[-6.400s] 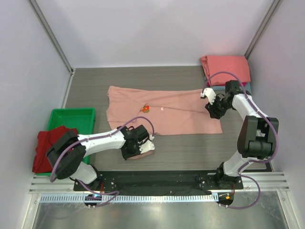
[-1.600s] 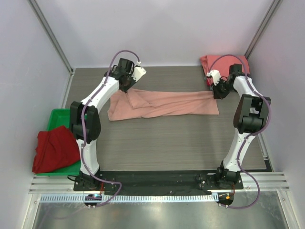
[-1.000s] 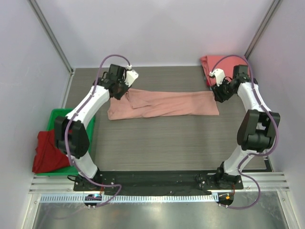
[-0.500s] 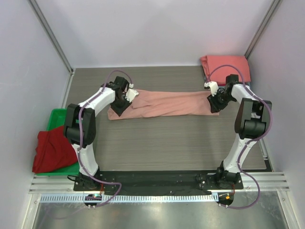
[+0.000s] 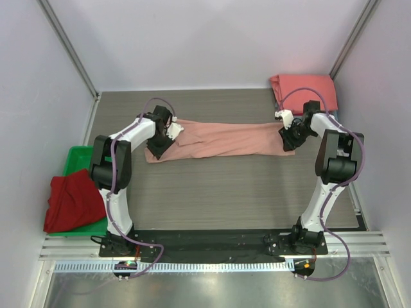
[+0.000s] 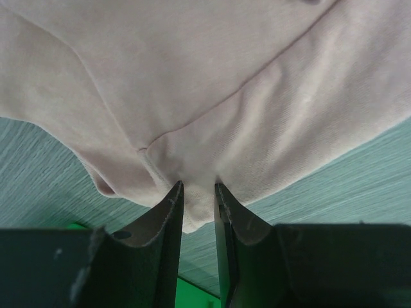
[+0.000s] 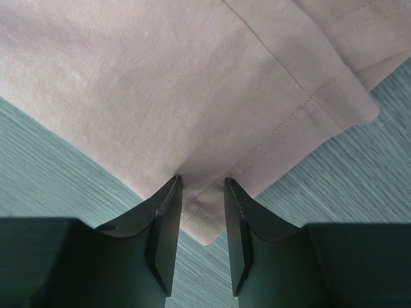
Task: Fold and stack the t-shirts
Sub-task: Fold the tshirt
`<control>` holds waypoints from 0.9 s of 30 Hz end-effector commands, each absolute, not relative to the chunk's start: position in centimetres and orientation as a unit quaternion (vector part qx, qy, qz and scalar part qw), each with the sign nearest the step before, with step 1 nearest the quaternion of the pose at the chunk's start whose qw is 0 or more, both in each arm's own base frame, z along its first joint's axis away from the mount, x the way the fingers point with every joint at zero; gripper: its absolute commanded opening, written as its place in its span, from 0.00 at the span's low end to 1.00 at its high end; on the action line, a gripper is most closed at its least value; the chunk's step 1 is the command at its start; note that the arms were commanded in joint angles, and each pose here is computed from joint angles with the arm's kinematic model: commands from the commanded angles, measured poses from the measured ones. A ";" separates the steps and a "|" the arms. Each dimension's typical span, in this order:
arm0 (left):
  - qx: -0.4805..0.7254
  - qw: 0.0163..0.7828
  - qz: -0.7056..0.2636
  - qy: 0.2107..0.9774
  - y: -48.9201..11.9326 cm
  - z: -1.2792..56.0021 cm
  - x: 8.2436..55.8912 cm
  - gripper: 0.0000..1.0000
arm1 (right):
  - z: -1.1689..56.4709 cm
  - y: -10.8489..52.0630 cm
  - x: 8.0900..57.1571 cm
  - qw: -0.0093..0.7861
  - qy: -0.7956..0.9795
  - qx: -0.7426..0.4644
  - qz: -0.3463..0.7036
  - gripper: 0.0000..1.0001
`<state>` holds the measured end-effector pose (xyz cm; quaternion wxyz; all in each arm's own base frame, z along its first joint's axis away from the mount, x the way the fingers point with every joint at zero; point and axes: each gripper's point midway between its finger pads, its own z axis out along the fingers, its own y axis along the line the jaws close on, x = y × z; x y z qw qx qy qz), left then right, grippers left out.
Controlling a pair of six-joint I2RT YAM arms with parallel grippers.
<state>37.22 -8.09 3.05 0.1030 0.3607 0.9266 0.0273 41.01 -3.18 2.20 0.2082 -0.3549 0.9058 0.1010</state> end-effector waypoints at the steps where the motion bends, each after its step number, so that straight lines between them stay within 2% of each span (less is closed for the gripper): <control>1: 0.342 0.096 0.043 0.934 -6.6 2.3 37.3 0.26 | 1.1 -3.8 39.2 0.179 0.909 -0.367 0.085 0.38; 8: 0.340 0.082 0.033 0.936 -6.2 1.8 34.5 0.25 | 0.7 -4.5 34.0 0.129 0.904 -0.402 0.068 0.38; 19: 0.330 0.076 0.016 0.941 -5.7 3.3 29.9 0.24 | 2.3 -4.4 29.9 0.101 0.900 -0.419 0.069 0.38; 22: 0.328 0.089 0.015 0.940 -5.6 5.1 29.1 0.24 | 4.5 -4.2 30.4 0.135 0.892 -0.428 0.057 0.38; 27: 0.337 0.161 0.003 0.928 -6.7 10.7 31.0 0.26 | 15.0 -3.0 37.2 0.289 0.853 -0.434 0.006 0.44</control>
